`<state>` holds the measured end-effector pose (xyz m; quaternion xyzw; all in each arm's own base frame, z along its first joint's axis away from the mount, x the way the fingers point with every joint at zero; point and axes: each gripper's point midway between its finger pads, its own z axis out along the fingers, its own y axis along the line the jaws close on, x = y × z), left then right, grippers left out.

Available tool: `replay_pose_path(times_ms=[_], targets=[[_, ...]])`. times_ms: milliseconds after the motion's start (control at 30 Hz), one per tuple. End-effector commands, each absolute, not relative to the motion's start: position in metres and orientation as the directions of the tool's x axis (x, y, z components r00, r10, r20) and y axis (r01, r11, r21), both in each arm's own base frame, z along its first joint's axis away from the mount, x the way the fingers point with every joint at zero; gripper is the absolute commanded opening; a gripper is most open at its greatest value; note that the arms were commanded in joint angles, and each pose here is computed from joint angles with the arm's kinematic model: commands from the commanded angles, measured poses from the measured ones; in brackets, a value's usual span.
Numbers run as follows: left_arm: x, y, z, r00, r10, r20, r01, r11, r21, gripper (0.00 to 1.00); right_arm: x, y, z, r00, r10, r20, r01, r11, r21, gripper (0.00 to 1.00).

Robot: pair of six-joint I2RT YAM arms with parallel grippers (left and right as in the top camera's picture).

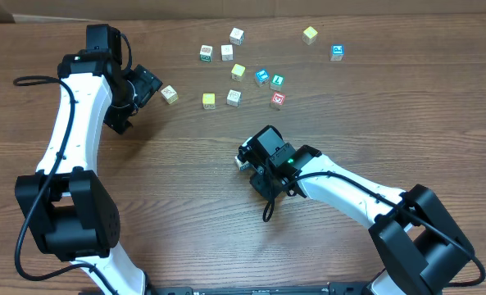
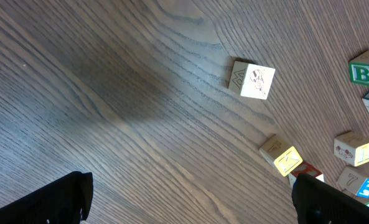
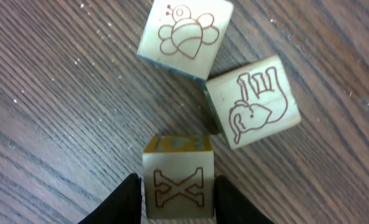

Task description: Form a circle

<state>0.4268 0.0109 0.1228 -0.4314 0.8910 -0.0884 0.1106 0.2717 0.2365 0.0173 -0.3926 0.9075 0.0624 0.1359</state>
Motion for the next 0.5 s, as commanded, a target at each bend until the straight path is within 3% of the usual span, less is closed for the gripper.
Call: replay_pose_path(times_ms=[0,200,467], targets=[[0.4286,0.0101,0.1289,-0.622,-0.769,-0.144,-0.727,0.636,-0.257,1.0,0.269,0.2353,0.0213,-0.651,-0.697,-0.301,-0.732,0.681,0.008,0.35],[0.4286,0.0101,0.1289,-0.622,-0.769,-0.144,-0.727,0.636,-0.257,1.0,0.2669,0.2333,0.0204,-0.651,-0.702,-0.289,-0.735,0.678,0.007,0.35],[0.4286,0.0101,0.1289,-0.622,-0.769,-0.144,-0.727,0.636,-0.257,1.0,0.2725,0.2381,0.0227,-0.644,-0.696,-0.319,-0.735,0.678,0.004,0.43]])
